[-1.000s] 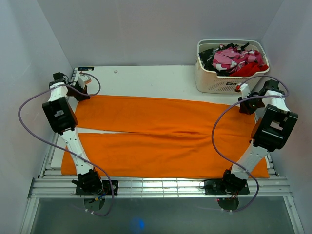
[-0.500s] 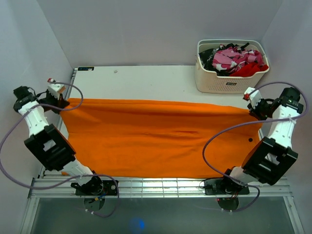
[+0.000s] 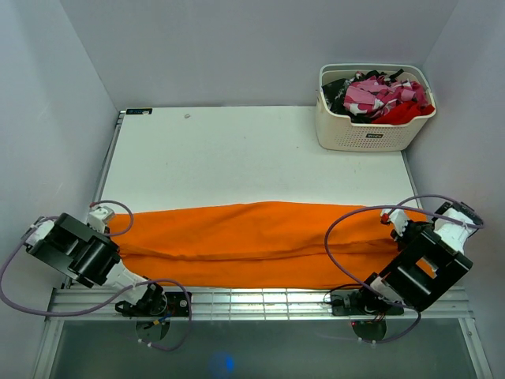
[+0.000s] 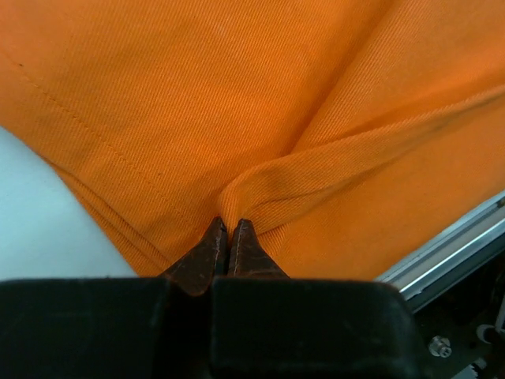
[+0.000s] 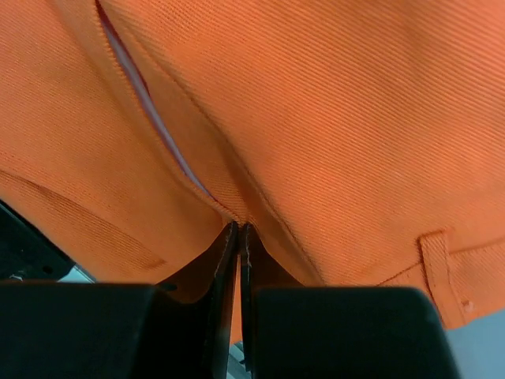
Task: Fold and stack the trousers
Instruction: Fold the trousers
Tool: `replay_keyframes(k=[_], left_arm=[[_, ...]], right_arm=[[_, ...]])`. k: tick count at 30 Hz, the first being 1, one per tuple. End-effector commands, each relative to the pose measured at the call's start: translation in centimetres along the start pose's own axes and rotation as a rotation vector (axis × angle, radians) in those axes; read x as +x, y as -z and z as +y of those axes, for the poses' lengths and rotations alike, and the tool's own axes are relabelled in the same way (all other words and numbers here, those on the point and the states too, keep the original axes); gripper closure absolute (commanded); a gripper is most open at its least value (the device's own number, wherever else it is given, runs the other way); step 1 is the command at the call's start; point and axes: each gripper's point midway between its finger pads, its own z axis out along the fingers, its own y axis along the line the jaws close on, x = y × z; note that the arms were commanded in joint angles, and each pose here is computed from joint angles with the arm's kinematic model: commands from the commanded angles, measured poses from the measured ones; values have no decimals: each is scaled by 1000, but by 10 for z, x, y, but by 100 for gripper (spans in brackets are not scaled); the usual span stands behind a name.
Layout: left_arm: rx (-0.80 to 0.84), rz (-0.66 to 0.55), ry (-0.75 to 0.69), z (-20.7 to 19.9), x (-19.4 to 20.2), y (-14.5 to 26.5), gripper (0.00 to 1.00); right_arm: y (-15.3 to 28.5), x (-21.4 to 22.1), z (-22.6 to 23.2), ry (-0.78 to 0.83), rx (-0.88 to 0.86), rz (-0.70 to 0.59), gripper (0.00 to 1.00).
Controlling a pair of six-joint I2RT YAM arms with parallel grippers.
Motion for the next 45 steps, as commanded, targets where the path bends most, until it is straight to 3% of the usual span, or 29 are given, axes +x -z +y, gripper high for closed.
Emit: replay_keyframes(k=[1, 7, 14, 18, 22, 29, 33, 37, 43, 45], left_arm=[[-87, 110, -50, 28, 22, -8, 100], [-145, 133, 66, 60, 6, -39, 100], [-177, 68, 87, 104, -63, -71, 100], [-222, -9, 82, 145, -109, -59, 100], [-241, -59, 36, 160, -145, -36, 100], [-277, -160, -77, 148, -186, 22, 100], [-268, -125, -135, 129, -161, 35, 100], [-229, -47, -161, 115, -107, 25, 100], [-174, 34, -123, 97, -45, -22, 100], [-176, 55, -102, 97, -35, -30, 85]], right_arm=[[-17, 18, -2, 17, -17, 82, 92], [-37, 14, -39, -96, 10, 84, 92], [-34, -16, -107, -169, 94, 18, 92], [-20, -36, -129, -165, 118, -31, 92], [3, -47, -141, -125, 155, -47, 92], [56, -54, -136, -12, 237, -52, 92], [58, -30, -112, 23, 224, -5, 92], [33, -2, -85, 17, 161, 52, 92], [-25, 28, -31, 81, 72, 123, 92], [-30, 31, -25, 98, 75, 139, 92]])
